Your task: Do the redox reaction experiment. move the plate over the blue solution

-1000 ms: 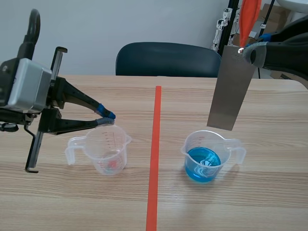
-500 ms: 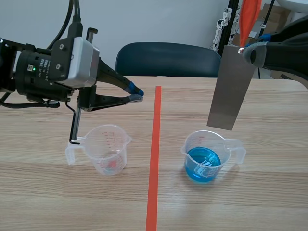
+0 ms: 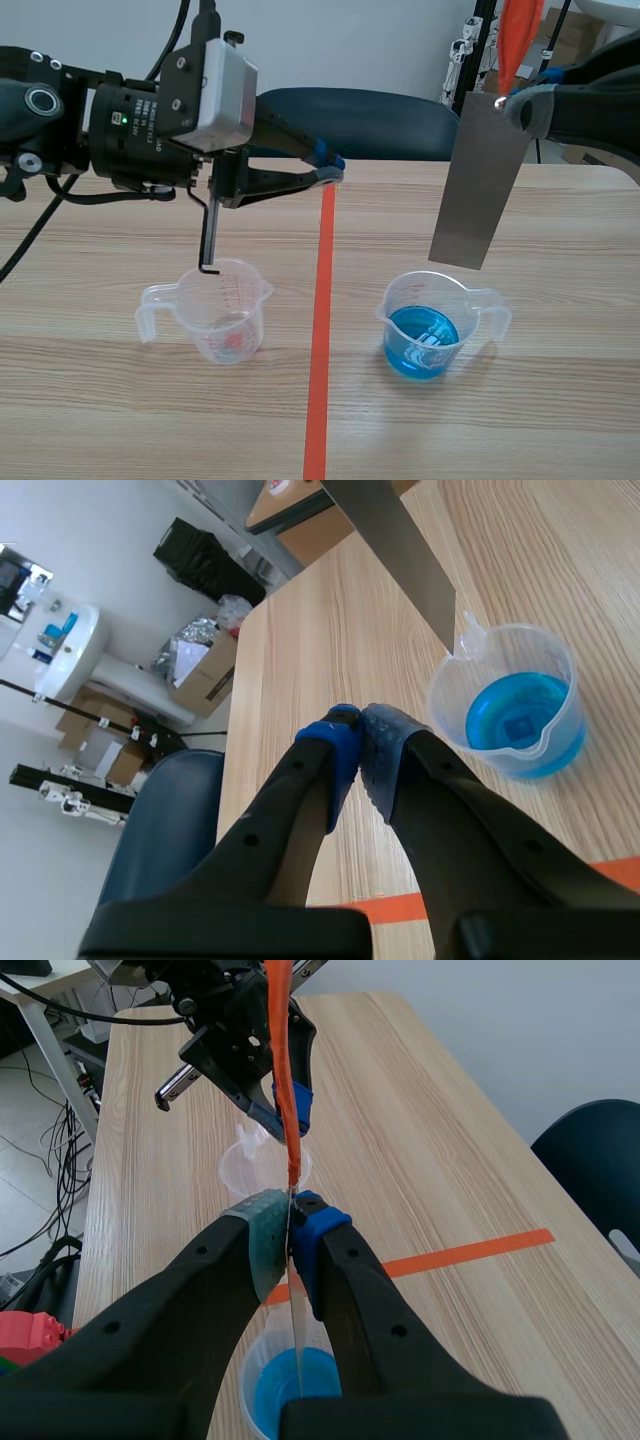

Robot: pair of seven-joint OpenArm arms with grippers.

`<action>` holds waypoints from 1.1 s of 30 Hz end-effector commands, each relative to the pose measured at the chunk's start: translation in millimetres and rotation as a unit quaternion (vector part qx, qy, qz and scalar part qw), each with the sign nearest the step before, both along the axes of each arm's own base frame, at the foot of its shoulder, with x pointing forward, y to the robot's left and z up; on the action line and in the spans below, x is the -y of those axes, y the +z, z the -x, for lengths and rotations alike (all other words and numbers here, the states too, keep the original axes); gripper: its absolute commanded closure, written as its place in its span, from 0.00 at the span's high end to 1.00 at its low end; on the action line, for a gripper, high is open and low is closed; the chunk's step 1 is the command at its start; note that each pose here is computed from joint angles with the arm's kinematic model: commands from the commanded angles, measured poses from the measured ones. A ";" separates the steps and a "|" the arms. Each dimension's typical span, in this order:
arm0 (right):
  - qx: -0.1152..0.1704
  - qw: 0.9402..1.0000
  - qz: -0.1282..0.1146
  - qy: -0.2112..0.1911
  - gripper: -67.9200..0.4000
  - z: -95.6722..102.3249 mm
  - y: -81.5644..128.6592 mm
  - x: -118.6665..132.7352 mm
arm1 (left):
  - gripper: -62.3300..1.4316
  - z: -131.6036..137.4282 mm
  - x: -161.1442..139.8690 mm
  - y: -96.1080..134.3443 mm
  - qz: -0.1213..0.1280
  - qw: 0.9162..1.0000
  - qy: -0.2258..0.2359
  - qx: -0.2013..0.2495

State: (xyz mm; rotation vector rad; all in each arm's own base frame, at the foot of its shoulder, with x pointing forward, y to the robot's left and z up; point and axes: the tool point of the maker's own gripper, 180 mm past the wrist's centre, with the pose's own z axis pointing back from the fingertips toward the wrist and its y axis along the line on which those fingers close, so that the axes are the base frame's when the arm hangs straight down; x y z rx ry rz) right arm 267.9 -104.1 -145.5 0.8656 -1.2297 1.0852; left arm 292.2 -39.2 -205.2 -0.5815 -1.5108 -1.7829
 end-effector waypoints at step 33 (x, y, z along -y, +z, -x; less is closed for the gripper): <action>0.000 1.000 -0.017 -0.002 0.03 1.4 8.3 2.2 | 0.07 15.1 29.5 11.7 0.017 0.999 -0.044 -0.021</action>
